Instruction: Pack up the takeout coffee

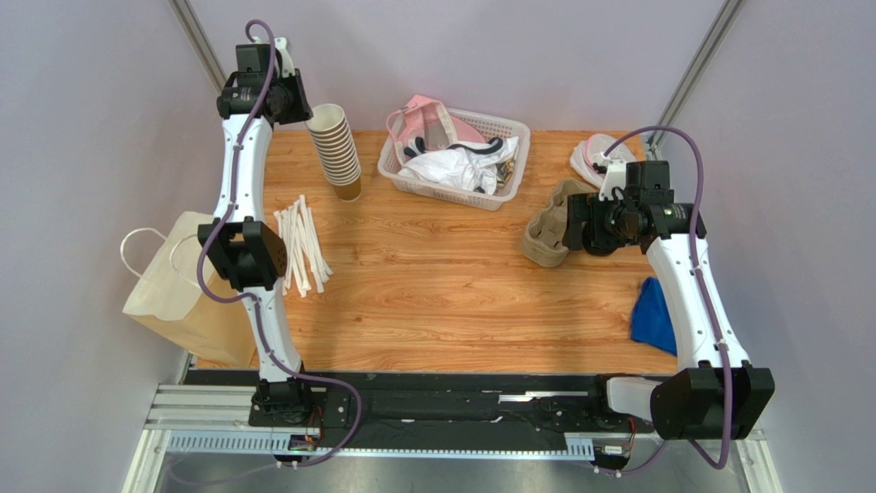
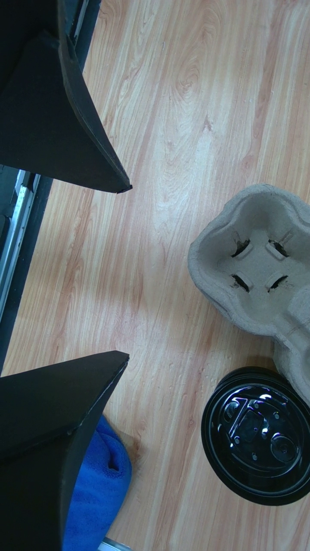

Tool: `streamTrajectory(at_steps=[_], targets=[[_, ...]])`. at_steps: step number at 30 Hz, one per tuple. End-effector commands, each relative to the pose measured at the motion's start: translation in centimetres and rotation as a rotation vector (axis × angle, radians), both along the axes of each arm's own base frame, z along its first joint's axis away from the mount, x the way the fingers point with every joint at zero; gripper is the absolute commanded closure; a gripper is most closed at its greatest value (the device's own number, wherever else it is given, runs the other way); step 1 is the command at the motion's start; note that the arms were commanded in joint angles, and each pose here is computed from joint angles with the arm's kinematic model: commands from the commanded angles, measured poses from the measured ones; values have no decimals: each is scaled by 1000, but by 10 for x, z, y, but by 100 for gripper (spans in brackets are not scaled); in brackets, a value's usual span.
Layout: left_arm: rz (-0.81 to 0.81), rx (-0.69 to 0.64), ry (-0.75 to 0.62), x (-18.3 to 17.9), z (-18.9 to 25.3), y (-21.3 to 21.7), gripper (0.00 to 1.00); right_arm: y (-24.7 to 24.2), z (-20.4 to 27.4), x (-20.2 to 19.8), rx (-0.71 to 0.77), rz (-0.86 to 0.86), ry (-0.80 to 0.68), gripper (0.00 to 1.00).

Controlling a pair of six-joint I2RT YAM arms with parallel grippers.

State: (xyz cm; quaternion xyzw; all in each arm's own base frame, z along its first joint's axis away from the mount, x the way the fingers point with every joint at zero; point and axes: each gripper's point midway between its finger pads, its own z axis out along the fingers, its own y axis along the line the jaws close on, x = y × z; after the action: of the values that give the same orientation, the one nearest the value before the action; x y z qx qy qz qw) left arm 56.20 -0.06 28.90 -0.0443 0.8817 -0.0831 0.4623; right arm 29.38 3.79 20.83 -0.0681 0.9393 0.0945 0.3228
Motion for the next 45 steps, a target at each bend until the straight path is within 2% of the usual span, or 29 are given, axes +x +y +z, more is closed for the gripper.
streamTrajectory(at_steps=[1, 4, 6, 11, 17, 37, 45], targets=[[23, -3, 9, 5, -9, 4, 66, 0, 3, 5, -8, 12, -26, 0], [17, -8, 13, 6, -11, 3, 67, 0, 2, 5, -6, 11, -24, 0], [16, -7, 8, 6, -10, 3, 71, 1, 2, 5, -5, 15, -23, 0], [14, -25, -9, 4, 0, 1, 90, 1, 1, 5, -3, 16, -23, 0], [10, -40, -44, -8, 25, -3, 100, 3, 0, 4, 4, 22, -15, 0], [10, -69, -134, -19, 71, -2, 100, 7, -2, 2, 20, 38, 3, 0], [9, -70, -108, -19, 61, -2, 100, 7, -2, 2, 22, 38, 3, 0]])
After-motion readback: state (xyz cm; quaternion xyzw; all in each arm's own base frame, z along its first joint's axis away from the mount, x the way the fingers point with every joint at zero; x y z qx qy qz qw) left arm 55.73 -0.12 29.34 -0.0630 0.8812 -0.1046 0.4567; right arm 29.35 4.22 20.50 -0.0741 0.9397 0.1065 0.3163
